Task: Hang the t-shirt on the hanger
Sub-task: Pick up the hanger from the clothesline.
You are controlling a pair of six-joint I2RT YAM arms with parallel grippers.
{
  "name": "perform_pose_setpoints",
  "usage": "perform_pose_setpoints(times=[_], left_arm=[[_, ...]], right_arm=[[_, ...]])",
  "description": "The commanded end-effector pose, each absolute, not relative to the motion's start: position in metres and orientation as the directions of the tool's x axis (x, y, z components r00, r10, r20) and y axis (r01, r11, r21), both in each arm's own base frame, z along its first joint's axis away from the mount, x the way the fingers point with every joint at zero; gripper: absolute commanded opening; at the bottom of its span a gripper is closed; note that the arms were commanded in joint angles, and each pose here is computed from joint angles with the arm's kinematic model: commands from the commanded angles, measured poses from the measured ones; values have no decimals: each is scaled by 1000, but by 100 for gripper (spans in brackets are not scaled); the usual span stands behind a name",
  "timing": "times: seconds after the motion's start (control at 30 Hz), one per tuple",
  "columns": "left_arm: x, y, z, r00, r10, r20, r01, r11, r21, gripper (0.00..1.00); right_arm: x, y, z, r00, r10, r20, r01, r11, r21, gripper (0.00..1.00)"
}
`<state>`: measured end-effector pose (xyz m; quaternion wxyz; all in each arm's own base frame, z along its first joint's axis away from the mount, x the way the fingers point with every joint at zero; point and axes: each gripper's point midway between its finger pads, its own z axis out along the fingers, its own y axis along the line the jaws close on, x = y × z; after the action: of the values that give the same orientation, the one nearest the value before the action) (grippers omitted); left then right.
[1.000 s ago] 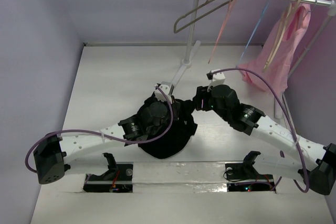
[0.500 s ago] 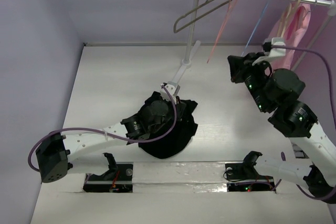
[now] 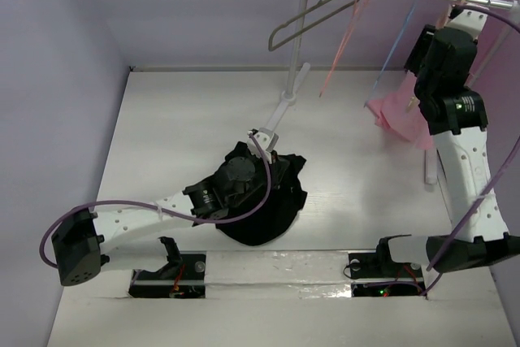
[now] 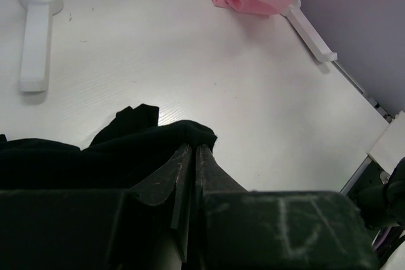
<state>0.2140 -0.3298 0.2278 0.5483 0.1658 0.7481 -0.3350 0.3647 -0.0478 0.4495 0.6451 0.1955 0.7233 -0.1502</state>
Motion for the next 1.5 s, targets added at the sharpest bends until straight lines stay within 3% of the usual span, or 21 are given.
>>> perform_pose_setpoints(times=[0.0,0.2,0.43,0.6,0.63,0.67,0.87,1.17,1.47], left_arm=[[212,-329,256,-285,-203,-937,653,675,-345,0],[209,-329,252,-286,-197,-938,665,664,-342,0],[204,-330,252,-290,-202,-935,679,646,-350,0],[204,-329,253,-288,-204,-936,679,646,-349,0],[204,-328,253,-288,-203,-936,678,647,-349,0],[205,-328,253,-287,-203,-936,677,648,-349,0],[205,-327,253,-285,-208,-936,675,649,-350,0],[205,-329,250,-288,-201,-936,674,652,-348,0],[207,-327,254,-279,-219,-935,667,656,-353,0]], right_arm=[[368,-60,468,-58,118,-991,465,882,78,61],[388,-71,450,-92,151,-984,467,880,91,59],[404,-80,430,-125,163,-979,479,874,84,44],[408,-83,425,-121,163,-979,482,872,86,39],[408,-83,426,-120,162,-979,481,872,85,35],[409,-84,427,-118,161,-980,485,870,85,25],[404,-84,437,-95,154,-984,481,872,90,0],[375,-70,496,97,108,-989,371,919,136,0],[364,-58,448,13,173,-985,337,927,167,0]])
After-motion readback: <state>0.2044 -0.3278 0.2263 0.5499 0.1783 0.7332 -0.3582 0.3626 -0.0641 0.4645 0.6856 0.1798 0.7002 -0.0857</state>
